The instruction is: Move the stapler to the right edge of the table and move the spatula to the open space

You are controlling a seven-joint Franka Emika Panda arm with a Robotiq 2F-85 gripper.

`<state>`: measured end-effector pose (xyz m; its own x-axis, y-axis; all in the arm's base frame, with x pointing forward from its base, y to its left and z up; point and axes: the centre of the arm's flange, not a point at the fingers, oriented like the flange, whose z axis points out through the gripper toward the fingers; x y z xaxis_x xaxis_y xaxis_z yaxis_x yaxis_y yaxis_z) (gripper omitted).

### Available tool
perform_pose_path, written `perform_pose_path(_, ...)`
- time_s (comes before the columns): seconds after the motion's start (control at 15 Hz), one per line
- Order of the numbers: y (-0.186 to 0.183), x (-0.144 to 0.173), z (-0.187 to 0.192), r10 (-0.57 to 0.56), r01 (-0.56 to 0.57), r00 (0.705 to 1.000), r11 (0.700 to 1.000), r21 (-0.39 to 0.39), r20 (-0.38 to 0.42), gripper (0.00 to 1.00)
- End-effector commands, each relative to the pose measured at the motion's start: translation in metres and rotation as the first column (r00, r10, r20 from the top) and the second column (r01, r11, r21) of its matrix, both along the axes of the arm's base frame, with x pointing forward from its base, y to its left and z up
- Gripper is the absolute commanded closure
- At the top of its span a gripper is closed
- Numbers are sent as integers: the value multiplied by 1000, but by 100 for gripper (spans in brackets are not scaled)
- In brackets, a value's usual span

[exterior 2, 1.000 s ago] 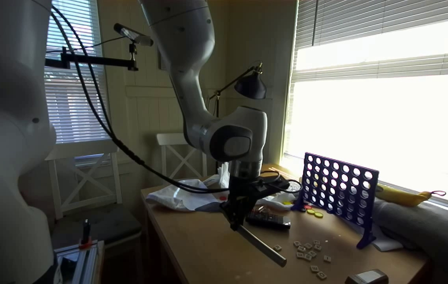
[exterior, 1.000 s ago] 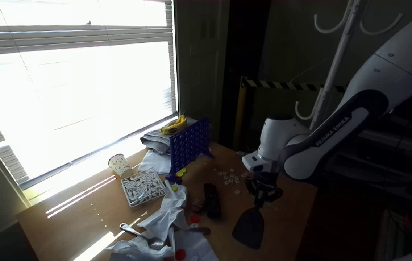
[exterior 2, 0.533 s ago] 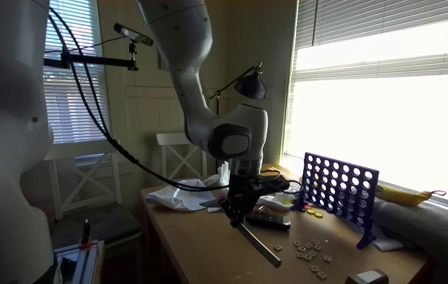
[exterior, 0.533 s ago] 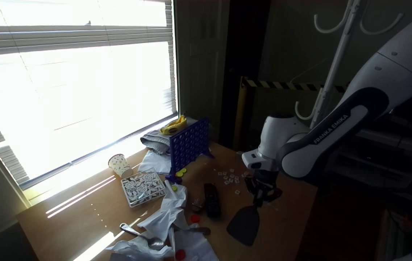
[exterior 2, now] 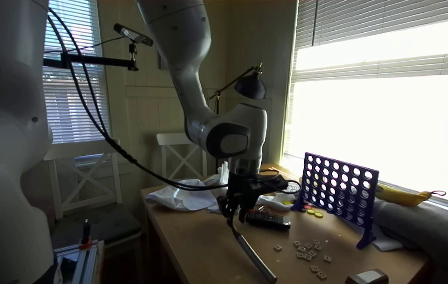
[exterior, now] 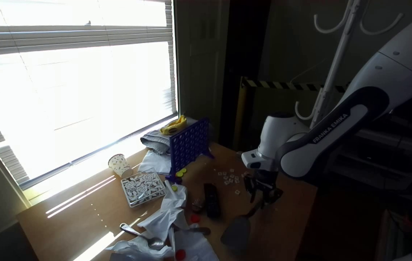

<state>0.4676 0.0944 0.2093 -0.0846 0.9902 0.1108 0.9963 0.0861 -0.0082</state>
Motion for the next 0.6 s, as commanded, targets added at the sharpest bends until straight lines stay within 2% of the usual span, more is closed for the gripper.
perform_pose_path(0.0, -1, -6, 11, -8, 8, 1000, 1000, -4, -12, 25)
perform_pose_path(0.27, 0, -5, 12, -7, 7, 1000, 1000, 8, 3, 0)
perform_pose_path(0.33, 0, 0, 4, 1, -1, 1000, 1000, -2, 2, 16)
perform_pose_path(0.47, 1, 0, 5, 3, -3, 1000, 1000, -2, 4, 1)
perform_pose_path(0.53, 1, 0, 5, 3, -3, 1000, 1000, -2, 4, 0)
